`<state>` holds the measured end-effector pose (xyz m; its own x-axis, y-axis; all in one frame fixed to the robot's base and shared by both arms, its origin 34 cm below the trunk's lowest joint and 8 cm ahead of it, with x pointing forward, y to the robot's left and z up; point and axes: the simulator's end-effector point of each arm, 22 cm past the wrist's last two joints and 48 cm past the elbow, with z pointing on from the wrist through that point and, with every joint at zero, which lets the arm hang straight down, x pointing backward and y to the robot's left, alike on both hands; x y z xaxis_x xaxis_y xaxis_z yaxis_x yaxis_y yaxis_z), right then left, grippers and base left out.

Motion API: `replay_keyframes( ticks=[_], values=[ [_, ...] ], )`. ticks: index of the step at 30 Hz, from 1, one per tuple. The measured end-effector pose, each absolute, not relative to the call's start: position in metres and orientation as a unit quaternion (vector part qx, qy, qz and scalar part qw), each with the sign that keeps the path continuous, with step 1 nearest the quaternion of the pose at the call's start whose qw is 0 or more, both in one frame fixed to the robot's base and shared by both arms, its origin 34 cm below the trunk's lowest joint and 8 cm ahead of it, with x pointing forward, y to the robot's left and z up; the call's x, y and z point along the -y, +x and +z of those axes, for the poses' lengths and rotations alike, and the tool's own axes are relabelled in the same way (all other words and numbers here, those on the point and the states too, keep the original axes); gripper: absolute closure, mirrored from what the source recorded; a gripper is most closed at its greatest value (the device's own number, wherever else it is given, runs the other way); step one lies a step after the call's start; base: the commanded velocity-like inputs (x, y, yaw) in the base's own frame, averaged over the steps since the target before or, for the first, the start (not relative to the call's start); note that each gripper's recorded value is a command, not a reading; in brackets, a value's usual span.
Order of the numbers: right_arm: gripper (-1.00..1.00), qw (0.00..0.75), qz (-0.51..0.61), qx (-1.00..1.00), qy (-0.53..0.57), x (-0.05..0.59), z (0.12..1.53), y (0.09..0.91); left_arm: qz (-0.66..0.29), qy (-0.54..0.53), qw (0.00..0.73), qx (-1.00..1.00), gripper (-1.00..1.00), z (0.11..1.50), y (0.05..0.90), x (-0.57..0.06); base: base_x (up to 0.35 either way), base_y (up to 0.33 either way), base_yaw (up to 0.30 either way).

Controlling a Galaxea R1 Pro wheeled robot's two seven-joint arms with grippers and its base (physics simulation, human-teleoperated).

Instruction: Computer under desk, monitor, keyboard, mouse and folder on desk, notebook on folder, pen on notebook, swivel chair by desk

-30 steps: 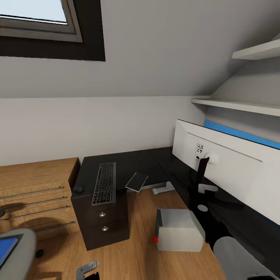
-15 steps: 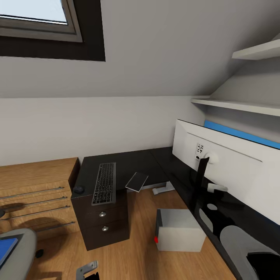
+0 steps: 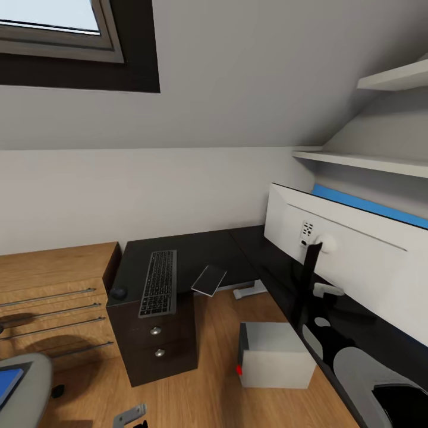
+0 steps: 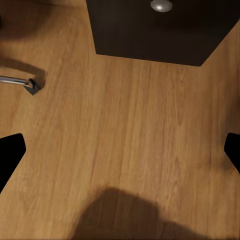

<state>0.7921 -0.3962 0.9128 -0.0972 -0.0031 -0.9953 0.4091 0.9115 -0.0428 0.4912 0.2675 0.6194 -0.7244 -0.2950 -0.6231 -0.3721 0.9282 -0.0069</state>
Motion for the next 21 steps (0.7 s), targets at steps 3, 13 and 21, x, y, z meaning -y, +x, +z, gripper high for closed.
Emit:
replay_keyframes(
  ticks=[3,13,21],
  values=[
    [-1.00,0.657,-0.156,-0.724,0.139,0.3958,0.9131,0.7920,0.059,-0.180,0.326,-0.926,-1.00,0.6197,0.4911,-0.2677,0.206,0.000,0.000],
    [-1.00,0.660,-0.148,-0.726,0.129,0.3911,0.9129,0.7943,0.060,-0.180,0.327,-0.926,-1.00,0.6200,0.4918,-0.2683,0.121,0.000,0.000],
    [-1.00,0.659,-0.146,-0.727,0.128,0.3912,0.9123,0.7946,0.060,-0.181,0.326,-0.926,-1.00,0.6199,0.4917,-0.2686,0.119,0.000,0.000]
  ],
)
